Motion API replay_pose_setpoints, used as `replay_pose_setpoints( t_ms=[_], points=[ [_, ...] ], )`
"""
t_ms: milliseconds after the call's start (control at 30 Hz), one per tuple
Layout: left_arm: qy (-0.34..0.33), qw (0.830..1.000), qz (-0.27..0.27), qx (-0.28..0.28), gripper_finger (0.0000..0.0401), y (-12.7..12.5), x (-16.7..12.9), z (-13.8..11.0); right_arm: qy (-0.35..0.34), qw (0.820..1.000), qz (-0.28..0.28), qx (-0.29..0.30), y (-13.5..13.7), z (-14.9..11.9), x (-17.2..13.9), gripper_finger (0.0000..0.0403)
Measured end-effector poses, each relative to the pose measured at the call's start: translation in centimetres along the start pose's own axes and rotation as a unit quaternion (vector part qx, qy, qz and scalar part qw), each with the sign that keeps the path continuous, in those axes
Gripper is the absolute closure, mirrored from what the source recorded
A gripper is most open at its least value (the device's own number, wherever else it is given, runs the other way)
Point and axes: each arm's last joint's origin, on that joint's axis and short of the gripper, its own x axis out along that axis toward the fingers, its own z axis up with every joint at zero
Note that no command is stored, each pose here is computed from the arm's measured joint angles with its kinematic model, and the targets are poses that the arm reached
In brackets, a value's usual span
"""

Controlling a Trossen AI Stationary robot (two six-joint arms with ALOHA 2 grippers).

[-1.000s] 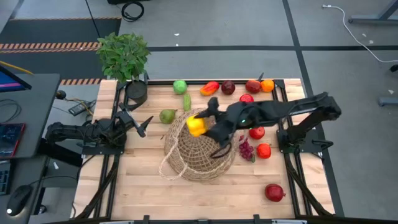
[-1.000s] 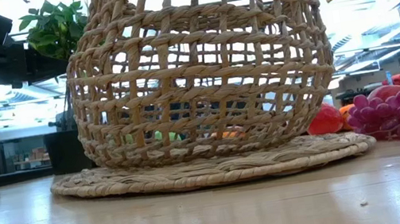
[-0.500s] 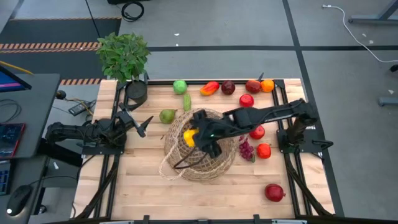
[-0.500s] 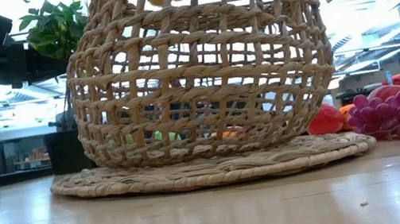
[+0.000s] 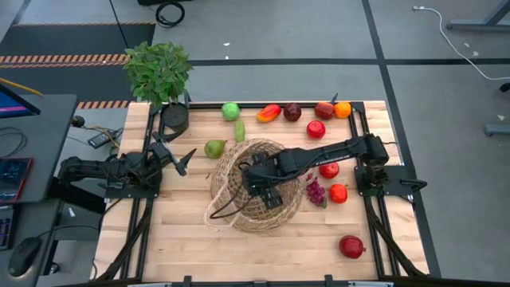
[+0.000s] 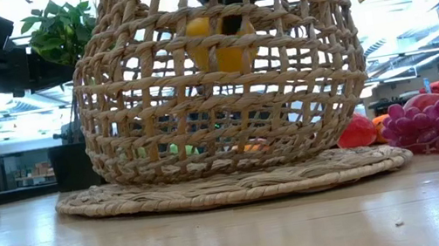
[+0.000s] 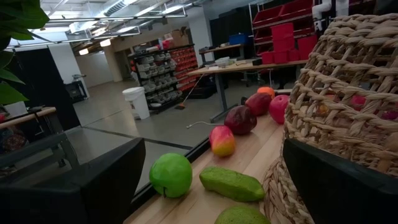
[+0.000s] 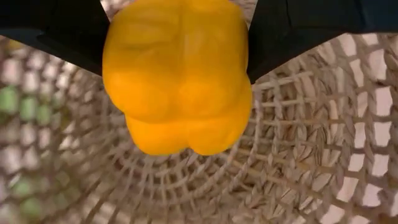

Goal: Build produce basket
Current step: Put the bell pepper into the woven basket, then put the red apple into the woven basket

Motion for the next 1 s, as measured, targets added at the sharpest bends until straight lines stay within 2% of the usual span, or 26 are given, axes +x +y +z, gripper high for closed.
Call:
replay_pose_setpoints(
  t_ms=[167, 400, 567, 700, 833, 1000],
  points=[
    [0.000, 1.000, 0.000, 0.000, 0.0013, 0.0, 0.0, 0.0, 0.054, 0.999, 0.006, 0.002, 0.6, 0.0, 3.3, 0.0085],
    [0.000, 1.000, 0.000, 0.000, 0.0013, 0.0, 0.0, 0.0, 0.116, 0.993, 0.011, 0.015, 0.4, -0.6, 5.5, 0.0085],
    [0.000, 1.000, 0.000, 0.000, 0.0013, 0.0, 0.0, 0.0, 0.106, 0.993, 0.054, 0.019, 0.1, -0.7, 5.4, 0.0080],
    [0.000, 1.000, 0.000, 0.000, 0.0013, 0.0, 0.0, 0.0, 0.107, 0.990, 0.093, 0.019, -0.4, -0.9, 5.3, 0.0049],
    [0.000, 1.000, 0.000, 0.000, 0.0013, 0.0, 0.0, 0.0, 0.106, 0.990, 0.094, 0.024, -0.8, -1.0, 4.8, 0.0011],
    [0.000, 1.000, 0.000, 0.000, 0.0013, 0.0, 0.0, 0.0, 0.089, 0.992, 0.087, 0.032, -1.8, -0.6, 2.0, 0.0015]
  ],
)
